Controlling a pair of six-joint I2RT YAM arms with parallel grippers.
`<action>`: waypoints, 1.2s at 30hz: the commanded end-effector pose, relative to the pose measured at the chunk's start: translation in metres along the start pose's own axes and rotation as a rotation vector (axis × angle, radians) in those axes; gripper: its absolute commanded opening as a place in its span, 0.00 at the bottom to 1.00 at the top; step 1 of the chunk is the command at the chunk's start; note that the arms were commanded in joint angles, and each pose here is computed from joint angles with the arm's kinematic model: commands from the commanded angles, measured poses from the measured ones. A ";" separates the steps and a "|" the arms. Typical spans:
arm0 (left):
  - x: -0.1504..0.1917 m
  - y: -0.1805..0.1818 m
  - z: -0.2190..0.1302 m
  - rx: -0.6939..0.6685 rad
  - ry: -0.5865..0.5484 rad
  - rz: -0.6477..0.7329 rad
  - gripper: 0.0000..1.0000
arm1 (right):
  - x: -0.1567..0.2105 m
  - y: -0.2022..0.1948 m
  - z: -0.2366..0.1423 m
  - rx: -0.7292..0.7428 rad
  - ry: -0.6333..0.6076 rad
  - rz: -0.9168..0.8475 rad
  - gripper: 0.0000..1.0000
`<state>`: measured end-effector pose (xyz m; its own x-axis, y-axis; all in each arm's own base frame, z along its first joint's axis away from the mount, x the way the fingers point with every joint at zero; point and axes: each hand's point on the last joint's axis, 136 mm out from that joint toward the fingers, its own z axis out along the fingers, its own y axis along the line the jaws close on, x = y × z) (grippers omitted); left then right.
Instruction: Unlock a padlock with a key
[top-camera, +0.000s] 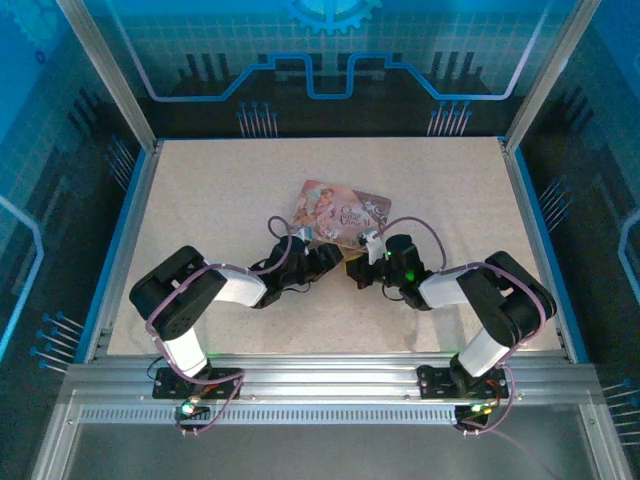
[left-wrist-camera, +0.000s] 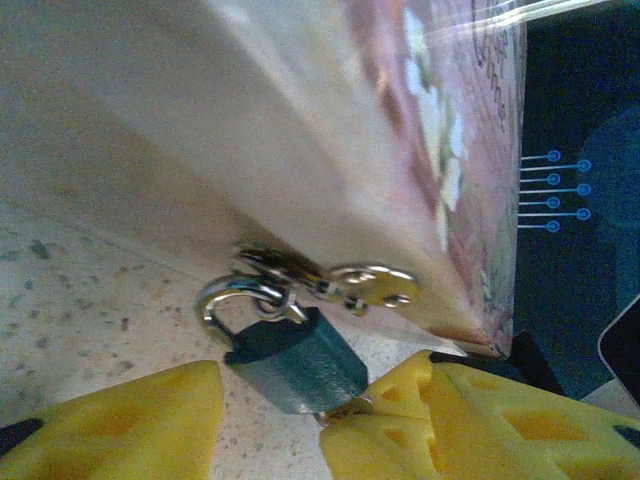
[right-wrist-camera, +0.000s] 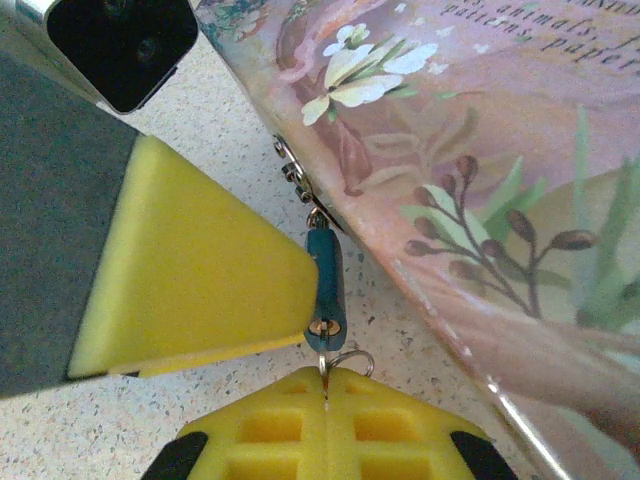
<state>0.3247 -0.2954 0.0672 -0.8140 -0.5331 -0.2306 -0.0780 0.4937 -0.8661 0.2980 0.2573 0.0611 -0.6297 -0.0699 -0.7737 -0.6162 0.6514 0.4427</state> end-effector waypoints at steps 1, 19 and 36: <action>-0.013 -0.017 -0.014 0.065 -0.040 0.003 0.60 | 0.000 0.005 0.001 -0.019 0.028 0.027 0.00; -0.017 0.007 -0.054 0.134 -0.103 -0.182 0.53 | -0.003 0.023 -0.004 -0.032 0.032 0.408 0.00; -0.001 0.009 -0.026 0.205 -0.068 -0.294 0.46 | -0.001 0.031 -0.005 -0.049 0.056 0.668 0.00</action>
<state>0.2981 -0.2617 0.0434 -0.7421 -0.6703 0.0079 -0.2503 0.2662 -0.9308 0.2830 0.2664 0.0697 -0.8952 0.2963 -0.3330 -0.1155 0.5674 0.8153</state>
